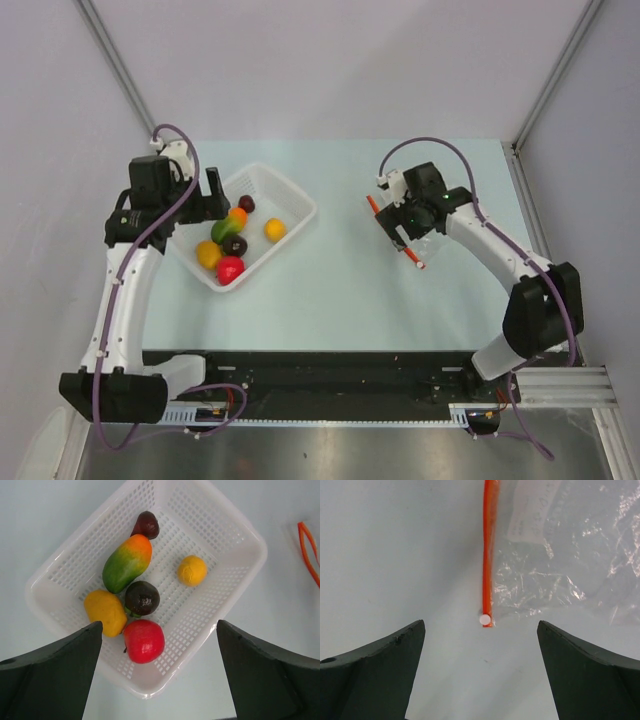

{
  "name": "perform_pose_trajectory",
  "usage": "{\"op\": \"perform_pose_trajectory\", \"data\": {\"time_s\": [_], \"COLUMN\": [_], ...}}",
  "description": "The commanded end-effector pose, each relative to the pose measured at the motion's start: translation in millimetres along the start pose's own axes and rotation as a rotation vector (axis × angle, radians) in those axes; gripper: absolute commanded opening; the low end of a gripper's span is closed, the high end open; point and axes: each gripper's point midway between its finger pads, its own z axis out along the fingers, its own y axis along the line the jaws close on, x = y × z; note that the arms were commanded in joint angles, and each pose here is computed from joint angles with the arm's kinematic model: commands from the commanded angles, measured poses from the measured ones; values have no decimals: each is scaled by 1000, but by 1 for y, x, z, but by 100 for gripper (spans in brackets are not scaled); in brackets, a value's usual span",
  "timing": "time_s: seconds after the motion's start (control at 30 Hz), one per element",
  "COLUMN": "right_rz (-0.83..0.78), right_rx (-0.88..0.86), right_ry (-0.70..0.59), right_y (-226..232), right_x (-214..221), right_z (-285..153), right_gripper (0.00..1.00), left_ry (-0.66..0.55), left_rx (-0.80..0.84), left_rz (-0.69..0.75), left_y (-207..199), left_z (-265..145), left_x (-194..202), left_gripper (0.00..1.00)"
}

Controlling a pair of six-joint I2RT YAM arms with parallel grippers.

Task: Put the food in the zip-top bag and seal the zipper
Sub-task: Open the zipper of the food storage bag at the center of the board.

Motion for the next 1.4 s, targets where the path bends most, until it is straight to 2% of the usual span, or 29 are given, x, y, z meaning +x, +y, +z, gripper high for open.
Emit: {"op": "perform_pose_trajectory", "data": {"time_s": [0.0, 0.23, 0.53, 0.63, 0.8, 0.83, 0.93, 1.0, 1.1, 1.13, 1.23, 1.37], "right_rz": [-61, -107, -174, -176, -167, -164, -148, -144, -137, -133, -122, -39], "right_rx": [75, 193, 221, 224, 220, 221, 221, 216, 201, 196, 210, 169], "right_ry": [-37, 43, 64, 80, 97, 97, 84, 62, 39, 18, 2, -35], "right_y": [-1, -11, -22, -28, -37, -37, -39, -37, -32, -32, -37, -41], "right_x": [-27, -27, -16, -10, -3, -3, -5, -11, -18, -24, -31, -46], "right_z": [16, 71, 109, 118, 134, 135, 133, 123, 111, 104, 94, 73], "right_gripper": [100, 100, 100, 95, 79, 71, 58, 57, 41, 28, 0, 0], "left_ry": [-153, -142, -154, -161, -160, -160, -183, -225, -218, -208, -197, -203], "left_rx": [20, 79, 91, 93, 92, 92, 108, 143, 175, 180, 204, 239], "left_rz": [-78, -52, -42, -22, 2, 4, 18, 33, 32, 30, 30, 42], "left_y": [-5, -14, -15, -15, -14, -14, -17, -23, -28, -29, -32, -38], "left_z": [-20, -22, -20, -19, -18, -18, -21, -25, -23, -21, -17, -15], "left_x": [-6, 1, 2, 3, 2, 1, -2, -7, -2, 0, 1, -2], "left_gripper": [100, 100, 100, 100, 100, 100, 100, 100, 100, 100, 100, 100]}}
